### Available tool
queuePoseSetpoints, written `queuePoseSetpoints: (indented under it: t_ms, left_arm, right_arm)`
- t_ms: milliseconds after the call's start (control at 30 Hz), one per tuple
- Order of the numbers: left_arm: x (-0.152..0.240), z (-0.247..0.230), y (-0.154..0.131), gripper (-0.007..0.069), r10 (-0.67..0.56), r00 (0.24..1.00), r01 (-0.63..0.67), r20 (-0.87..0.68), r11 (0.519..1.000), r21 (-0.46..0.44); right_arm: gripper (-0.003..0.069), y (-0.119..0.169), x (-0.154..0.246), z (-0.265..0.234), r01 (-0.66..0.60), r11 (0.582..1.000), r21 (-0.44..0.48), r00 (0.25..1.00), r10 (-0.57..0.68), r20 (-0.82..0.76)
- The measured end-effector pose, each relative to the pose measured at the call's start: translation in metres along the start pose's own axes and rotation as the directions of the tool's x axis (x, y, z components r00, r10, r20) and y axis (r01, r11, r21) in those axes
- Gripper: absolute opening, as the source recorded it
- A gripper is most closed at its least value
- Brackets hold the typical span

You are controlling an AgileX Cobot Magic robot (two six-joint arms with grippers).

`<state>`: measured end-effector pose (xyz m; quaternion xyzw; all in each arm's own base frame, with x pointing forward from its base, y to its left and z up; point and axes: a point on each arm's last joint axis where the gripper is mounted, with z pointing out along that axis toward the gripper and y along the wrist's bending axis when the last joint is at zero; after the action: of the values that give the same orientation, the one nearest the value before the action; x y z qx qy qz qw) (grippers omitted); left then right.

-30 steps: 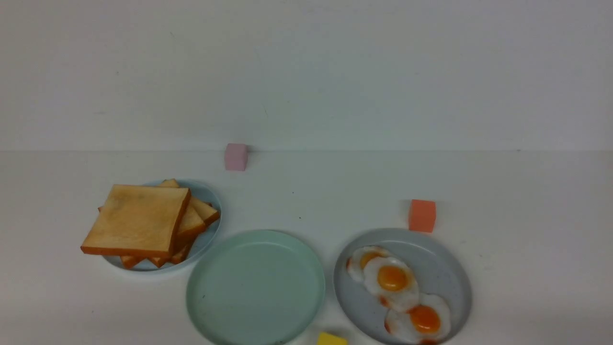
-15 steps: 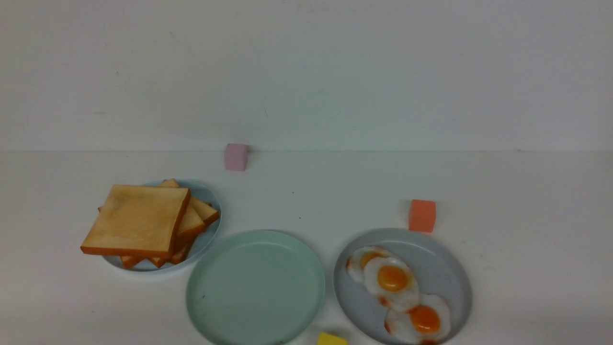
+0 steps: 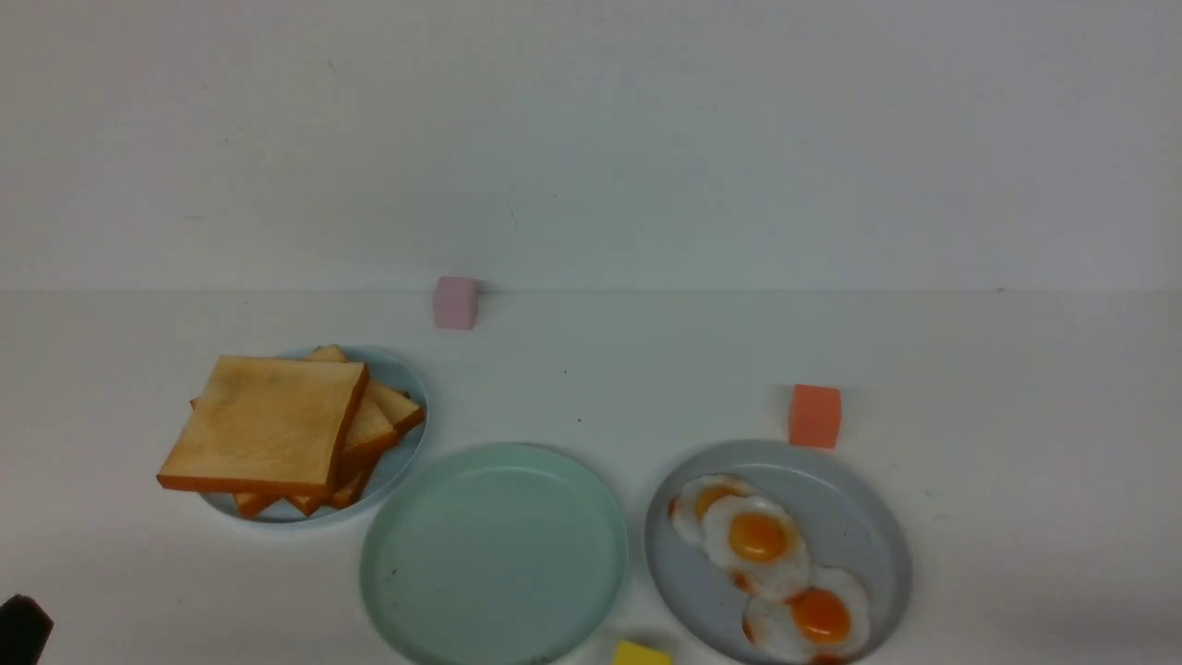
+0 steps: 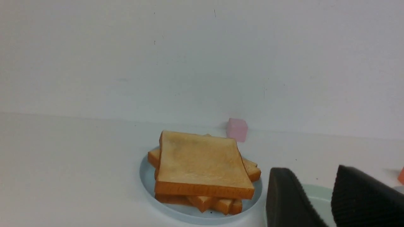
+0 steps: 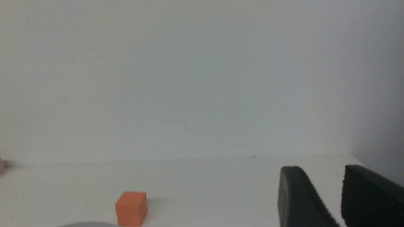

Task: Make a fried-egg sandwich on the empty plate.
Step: Use the left arm to grab a slice of bread

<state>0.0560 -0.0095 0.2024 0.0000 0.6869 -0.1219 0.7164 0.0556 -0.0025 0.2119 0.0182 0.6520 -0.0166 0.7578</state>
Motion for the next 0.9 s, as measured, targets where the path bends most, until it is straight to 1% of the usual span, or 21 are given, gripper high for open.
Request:
queuePoseSetpoints:
  t_ms: [100,133,167,200,267,300,333,400,433,500,533,567,600,633,667,733,767,800,833,900]
  left_arm:
    - [0.0,0.0,0.0,0.0238,0.001,1.0,-0.001,-0.001,1.0,0.0]
    - [0.0,0.0,0.0,0.0238,0.001,1.0,-0.001,-0.001,1.0,0.0]
    - [0.0,0.0,0.0,0.0238,0.001,1.0,-0.001,0.002,1.0,0.001]
    - [0.0,0.0,0.0,0.0238,0.001,1.0,-0.001,0.003,1.0,0.001]
    - [-0.004,0.0,-0.002,0.0238,-0.029,0.999,0.028,0.046,0.999,0.019]
    - [-0.005,0.0,-0.002,0.0238,-0.032,0.998,0.031,0.052,0.999,0.022]
    - [-0.009,-0.001,-0.003,0.0238,-0.061,0.993,0.058,0.097,0.997,0.042]
    - [-0.014,-0.001,-0.005,0.0238,-0.084,0.986,0.074,0.147,0.995,0.067]
    - [-0.014,-0.001,-0.005,0.0238,-0.085,0.985,0.076,0.149,0.995,0.068]
    - [-0.027,-0.003,-0.007,0.0238,-0.112,0.978,0.099,0.179,0.992,0.079]
    - [-0.036,-0.004,-0.009,0.0238,-0.12,0.973,0.106,0.195,0.991,0.084]
    - [-0.045,-0.004,-0.01,0.0238,-0.138,0.969,0.122,0.204,0.989,0.088]
    - [-0.061,-0.003,-0.012,0.0238,-0.168,0.964,0.152,0.207,0.984,0.092]
    - [-0.063,-0.002,-0.012,0.0238,-0.175,0.963,0.159,0.205,0.983,0.092]
    - [-0.083,0.001,-0.015,0.0238,-0.218,0.957,0.204,0.191,0.975,0.09]
    - [-0.105,0.005,-0.018,0.0238,-0.26,0.951,0.249,0.17,0.965,0.083]
    - [-0.123,0.011,-0.021,0.0238,-0.293,0.945,0.285,0.144,0.956,0.07]
    - [-0.142,0.018,-0.023,0.0238,-0.316,0.944,0.313,0.098,0.949,0.042]
    - [-0.146,0.021,-0.024,0.0238,-0.322,0.944,0.321,0.072,0.947,0.025]
    - [-0.163,0.035,-0.026,0.0238,-0.345,0.938,0.344,-0.026,0.938,-0.041]
  right_arm:
    - [0.0241,0.0,-0.003,0.0,-0.008,1.0,-0.005,0.999,0.009,0.034]
    - [0.0241,0.001,-0.005,0.0,-0.039,0.999,-0.008,0.998,0.039,0.049]
    - [0.0241,0.001,-0.007,0.0,-0.103,0.995,-0.014,0.992,0.104,0.073]
    - [0.0241,0.001,-0.008,0.0,-0.121,0.992,-0.017,0.989,0.122,0.081]
    - [0.0241,0.001,-0.013,-0.001,-0.264,0.963,-0.047,0.954,0.268,0.136]
    - [0.0241,0.001,-0.013,-0.001,-0.265,0.963,-0.047,0.953,0.269,0.136]
    - [0.0241,0.001,-0.017,-0.002,-0.338,0.938,-0.073,0.923,0.345,0.168]
    - [0.0241,0.002,-0.021,-0.002,-0.415,0.903,-0.113,0.881,0.43,0.2]
    - [0.0241,0.002,-0.021,-0.002,-0.418,0.901,-0.115,0.879,0.433,0.2]
    - [0.0241,0.004,-0.04,-0.001,-0.415,0.899,-0.14,0.877,0.436,0.202]
    - [0.0241,0.005,-0.049,0.001,-0.392,0.908,-0.146,0.887,0.415,0.202]
    - [0.0241,0.006,-0.061,0.002,-0.385,0.91,-0.152,0.89,0.41,0.2]
    - [0.0241,0.007,-0.083,0.004,-0.358,0.92,-0.161,0.897,0.387,0.213]
    - [0.0241,0.007,-0.091,0.003,-0.367,0.915,-0.165,0.892,0.397,0.219]
    - [0.0241,0.006,-0.118,0.006,-0.373,0.913,-0.165,0.888,0.403,0.224]
    - [0.0241,0.005,-0.136,0.01,-0.399,0.904,-0.152,0.881,0.424,0.211]
    - [0.0241,0.003,-0.165,0.014,-0.435,0.889,-0.142,0.862,0.457,0.221]
    - [0.0241,0.001,-0.18,0.022,-0.45,0.886,-0.109,0.862,0.463,0.207]
    - [0.0241,-0.001,-0.187,0.023,-0.466,0.88,-0.096,0.855,0.476,0.207]
    - [0.0241,-0.003,-0.2,0.038,-0.423,0.905,-0.046,0.886,0.424,0.189]
